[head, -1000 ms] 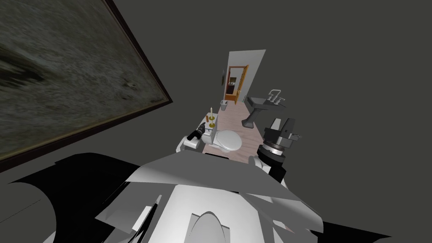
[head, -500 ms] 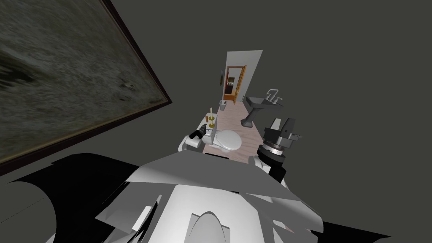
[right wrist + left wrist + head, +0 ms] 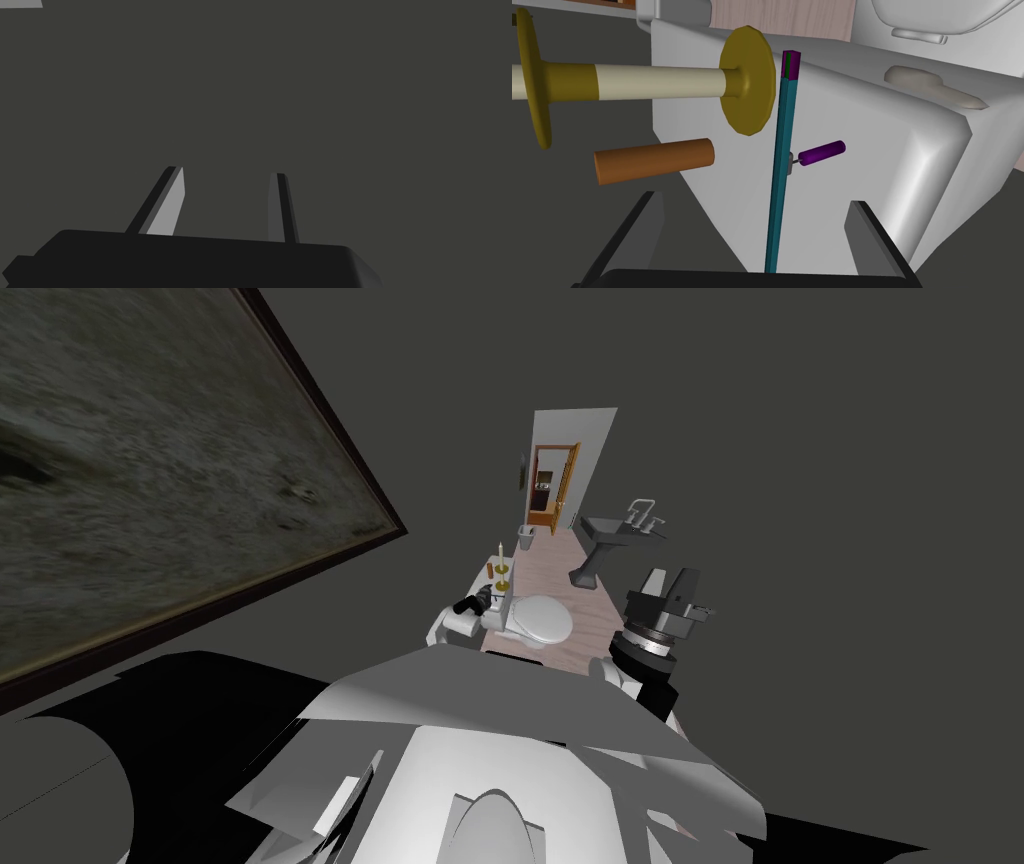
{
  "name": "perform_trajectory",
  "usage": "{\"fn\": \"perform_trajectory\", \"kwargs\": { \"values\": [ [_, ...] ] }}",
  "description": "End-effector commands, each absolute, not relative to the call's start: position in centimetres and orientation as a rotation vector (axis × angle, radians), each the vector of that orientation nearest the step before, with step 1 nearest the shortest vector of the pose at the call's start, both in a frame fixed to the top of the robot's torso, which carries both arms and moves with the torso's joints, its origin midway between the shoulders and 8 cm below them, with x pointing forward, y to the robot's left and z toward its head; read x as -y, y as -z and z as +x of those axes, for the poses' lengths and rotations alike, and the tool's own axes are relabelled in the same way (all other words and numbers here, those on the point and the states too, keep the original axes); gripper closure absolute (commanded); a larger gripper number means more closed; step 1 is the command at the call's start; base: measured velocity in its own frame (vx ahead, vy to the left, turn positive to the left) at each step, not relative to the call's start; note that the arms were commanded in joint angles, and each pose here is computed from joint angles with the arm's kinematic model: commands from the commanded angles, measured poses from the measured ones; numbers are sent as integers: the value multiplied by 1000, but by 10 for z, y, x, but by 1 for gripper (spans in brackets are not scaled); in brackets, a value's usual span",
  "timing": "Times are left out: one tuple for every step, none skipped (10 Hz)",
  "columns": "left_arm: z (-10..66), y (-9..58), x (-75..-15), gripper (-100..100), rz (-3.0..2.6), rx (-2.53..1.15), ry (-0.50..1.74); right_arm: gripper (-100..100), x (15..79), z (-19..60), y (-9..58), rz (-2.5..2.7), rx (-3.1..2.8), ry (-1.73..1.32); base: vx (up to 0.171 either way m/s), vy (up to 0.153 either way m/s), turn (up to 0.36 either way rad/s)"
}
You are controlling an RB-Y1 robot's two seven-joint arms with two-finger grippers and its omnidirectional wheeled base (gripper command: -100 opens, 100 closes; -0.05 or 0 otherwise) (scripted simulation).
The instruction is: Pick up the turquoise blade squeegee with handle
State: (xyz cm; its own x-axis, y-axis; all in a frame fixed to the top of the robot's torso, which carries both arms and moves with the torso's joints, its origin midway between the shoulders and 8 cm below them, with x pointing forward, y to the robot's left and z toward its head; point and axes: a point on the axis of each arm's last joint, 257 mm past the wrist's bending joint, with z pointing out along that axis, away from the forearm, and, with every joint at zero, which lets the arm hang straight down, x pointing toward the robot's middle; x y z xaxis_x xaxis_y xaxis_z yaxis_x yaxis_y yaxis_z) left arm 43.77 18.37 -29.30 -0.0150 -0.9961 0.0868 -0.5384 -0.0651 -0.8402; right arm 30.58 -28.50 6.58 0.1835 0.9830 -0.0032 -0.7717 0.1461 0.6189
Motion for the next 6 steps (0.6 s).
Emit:
{"fn": "perform_trajectory", "kwargs": {
  "values": [
    [435, 298, -178, -100, -1701, -1624, 969, 0, 285, 306, -66, 553, -464, -1330, 5, 39, -72],
    [435, 300, -175, -100, -1715, -1628, 969, 0, 285, 306, -66, 553, -464, -1330, 1, 42, -63],
    [435, 299, -177, -100, -1704, -1624, 970, 0, 285, 306, -66, 553, -464, -1330, -1, 19, -12],
    [435, 300, -176, 0, -1707, -1625, 969, 0, 285, 306, -66, 553, -464, -1330, 0, 0, 0],
    [438, 305, -177, -100, -1706, -1625, 969, 0, 285, 306, -66, 553, -464, -1330, 31, -4, -5],
    [441, 309, -177, -100, -1706, -1625, 969, 0, 285, 306, -66, 553, -464, -1330, 53, -9, -3]
  ]
}}
